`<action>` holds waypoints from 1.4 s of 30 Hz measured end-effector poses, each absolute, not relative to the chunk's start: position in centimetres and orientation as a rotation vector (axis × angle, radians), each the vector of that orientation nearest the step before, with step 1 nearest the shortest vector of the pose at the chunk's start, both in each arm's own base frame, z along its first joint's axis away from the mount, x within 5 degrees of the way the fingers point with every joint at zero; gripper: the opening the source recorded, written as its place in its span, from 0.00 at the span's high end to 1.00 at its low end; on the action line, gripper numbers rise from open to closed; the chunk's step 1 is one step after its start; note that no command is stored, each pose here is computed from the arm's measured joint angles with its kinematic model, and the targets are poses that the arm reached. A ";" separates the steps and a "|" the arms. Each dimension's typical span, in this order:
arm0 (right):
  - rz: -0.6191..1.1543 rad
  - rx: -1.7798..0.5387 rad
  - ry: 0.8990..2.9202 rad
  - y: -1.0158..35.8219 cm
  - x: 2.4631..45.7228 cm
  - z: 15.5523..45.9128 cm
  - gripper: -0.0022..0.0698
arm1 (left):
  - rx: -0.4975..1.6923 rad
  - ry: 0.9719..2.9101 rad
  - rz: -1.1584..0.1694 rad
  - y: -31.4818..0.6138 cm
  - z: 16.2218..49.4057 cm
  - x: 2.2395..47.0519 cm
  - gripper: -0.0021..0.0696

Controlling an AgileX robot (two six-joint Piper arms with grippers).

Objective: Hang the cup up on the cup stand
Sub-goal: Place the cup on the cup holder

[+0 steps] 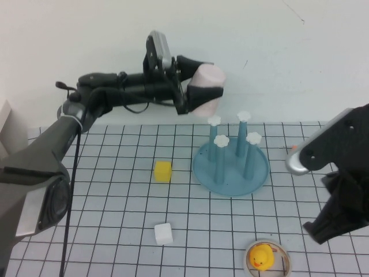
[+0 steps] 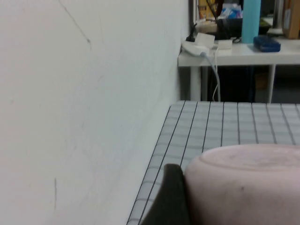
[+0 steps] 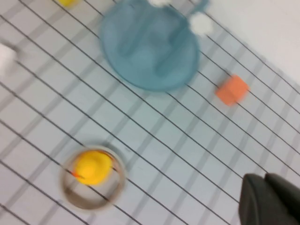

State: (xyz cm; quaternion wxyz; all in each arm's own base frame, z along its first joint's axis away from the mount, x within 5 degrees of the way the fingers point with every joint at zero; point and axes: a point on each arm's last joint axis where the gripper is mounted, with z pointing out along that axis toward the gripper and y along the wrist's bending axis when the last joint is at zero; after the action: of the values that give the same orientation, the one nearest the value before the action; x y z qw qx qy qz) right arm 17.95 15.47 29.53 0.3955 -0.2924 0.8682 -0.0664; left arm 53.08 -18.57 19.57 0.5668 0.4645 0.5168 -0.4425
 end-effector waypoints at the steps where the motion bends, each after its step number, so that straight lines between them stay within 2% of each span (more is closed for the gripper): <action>1: -0.190 -0.734 2.209 15.3 18.0 29.5 0.97 | 1.082 1.218 -1.056 -18.6 20.1 53.1 0.18; 8: -0.264 -0.662 2.209 14.7 18.2 29.7 0.97 | 1.046 1.251 -1.177 -20.0 21.7 52.4 0.18; 23: -0.303 -0.646 2.179 14.4 18.4 29.4 0.97 | 1.005 1.321 -1.238 -20.0 19.6 52.7 0.18; 31: -0.335 -0.657 2.141 14.3 18.6 29.5 0.97 | 0.896 1.407 -1.261 -16.5 19.7 53.9 0.18; 36: -0.346 -0.640 2.116 14.3 18.7 29.7 0.97 | 0.926 1.445 -1.220 -15.9 22.5 53.6 0.18; 42: -0.354 -0.638 2.097 14.3 18.8 29.9 0.97 | 1.025 1.383 -1.205 -18.2 28.5 51.1 0.18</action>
State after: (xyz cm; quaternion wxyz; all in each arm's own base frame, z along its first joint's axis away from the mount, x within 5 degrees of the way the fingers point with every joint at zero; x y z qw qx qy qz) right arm 18.84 14.27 29.85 0.4446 -0.2576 0.8459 -0.1429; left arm 51.09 -18.24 28.45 0.4972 0.4233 0.5710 -0.4977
